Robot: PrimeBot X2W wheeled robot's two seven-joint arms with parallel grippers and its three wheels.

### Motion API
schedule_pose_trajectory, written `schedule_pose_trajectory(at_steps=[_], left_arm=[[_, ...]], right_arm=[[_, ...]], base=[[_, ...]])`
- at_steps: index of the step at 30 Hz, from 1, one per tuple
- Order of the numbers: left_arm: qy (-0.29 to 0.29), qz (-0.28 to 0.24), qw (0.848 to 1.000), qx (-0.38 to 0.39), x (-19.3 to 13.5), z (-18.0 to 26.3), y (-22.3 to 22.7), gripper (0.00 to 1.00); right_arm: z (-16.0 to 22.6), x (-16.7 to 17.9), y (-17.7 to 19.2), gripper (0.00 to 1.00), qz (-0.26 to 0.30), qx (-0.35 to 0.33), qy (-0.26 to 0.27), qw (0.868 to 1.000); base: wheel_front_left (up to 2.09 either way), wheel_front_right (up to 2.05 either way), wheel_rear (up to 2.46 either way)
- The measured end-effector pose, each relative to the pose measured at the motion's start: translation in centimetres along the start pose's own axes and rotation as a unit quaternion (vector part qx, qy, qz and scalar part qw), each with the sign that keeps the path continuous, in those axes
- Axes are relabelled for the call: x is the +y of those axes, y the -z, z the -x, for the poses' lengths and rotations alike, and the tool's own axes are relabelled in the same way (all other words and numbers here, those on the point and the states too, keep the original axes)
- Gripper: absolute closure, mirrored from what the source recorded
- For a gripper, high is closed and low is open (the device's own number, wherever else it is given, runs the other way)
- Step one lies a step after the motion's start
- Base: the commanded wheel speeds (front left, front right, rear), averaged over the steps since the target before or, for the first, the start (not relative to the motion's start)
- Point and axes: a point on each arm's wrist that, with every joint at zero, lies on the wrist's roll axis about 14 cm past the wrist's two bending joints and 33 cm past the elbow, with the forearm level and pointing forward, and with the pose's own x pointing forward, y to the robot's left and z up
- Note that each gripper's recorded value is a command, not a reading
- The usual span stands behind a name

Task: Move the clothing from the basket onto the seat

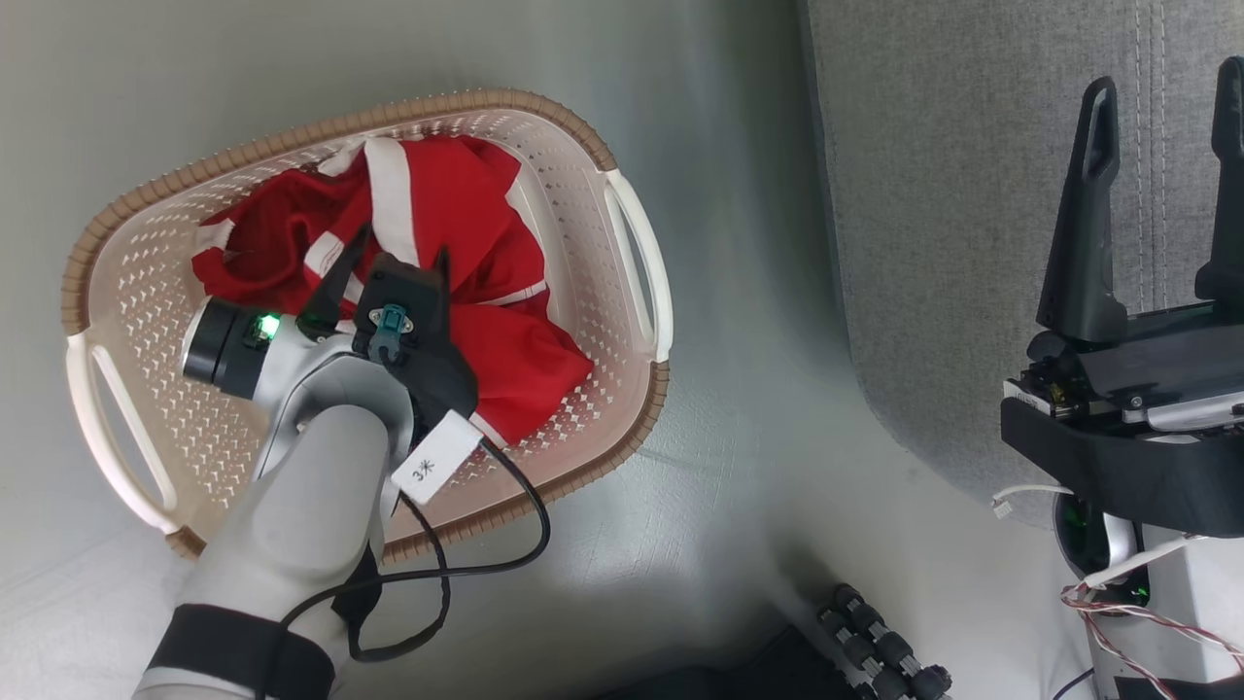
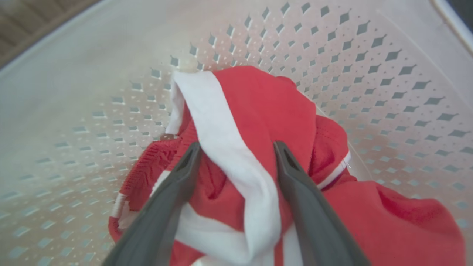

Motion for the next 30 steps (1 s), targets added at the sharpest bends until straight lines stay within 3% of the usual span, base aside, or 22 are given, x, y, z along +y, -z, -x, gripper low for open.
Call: schedule_pose_trajectory(at_steps=[4,5,6,7,17,30], left_arm=[[0.0,-0.007,1.0,0.017,0.0,-0.1,0.7,0.0],[0.0,-0.008,1.0,0.018,0.0,-0.1,0.8,0.3],[0.0,-0.009,1.0,0.019,0.0,-0.1,0.8,0.7],[0.001,-0.011,1.0,0.019,0.0,-0.1,0.7,1.0],[0.018,-0.032,0.998,-0.047,-0.4,1.0,-3.2,1.0],[0.05,-0.006,0.99,-0.131,-2.1,6.1,-8.7,1.0]], right_arm=[[0.0,-0.1,0.1,0.0,0.005,0.001,0.001,1.0],[0.0,-0.1,0.1,0.0,0.005,0.001,0.001,1.0],[0.0,-0.1,0.0,0.0,0.005,0.0,0.001,1.0],[-0.1,-0.1,0.0,0.0,0.005,0.0,0.002,1.0],[-0.4,-0.1,-0.6,0.0,-0.001,-0.003,0.0,1.0],[0.2,0.8,-1.7,0.0,-0.019,0.004,-0.018,1.0]], base=[[0.0,0.0,0.0],[0.0,0.0,0.0],[0.0,0.0,0.0],[0.0,0.0,0.0],[0.0,0.0,0.0],[0.0,0.0,0.0]])
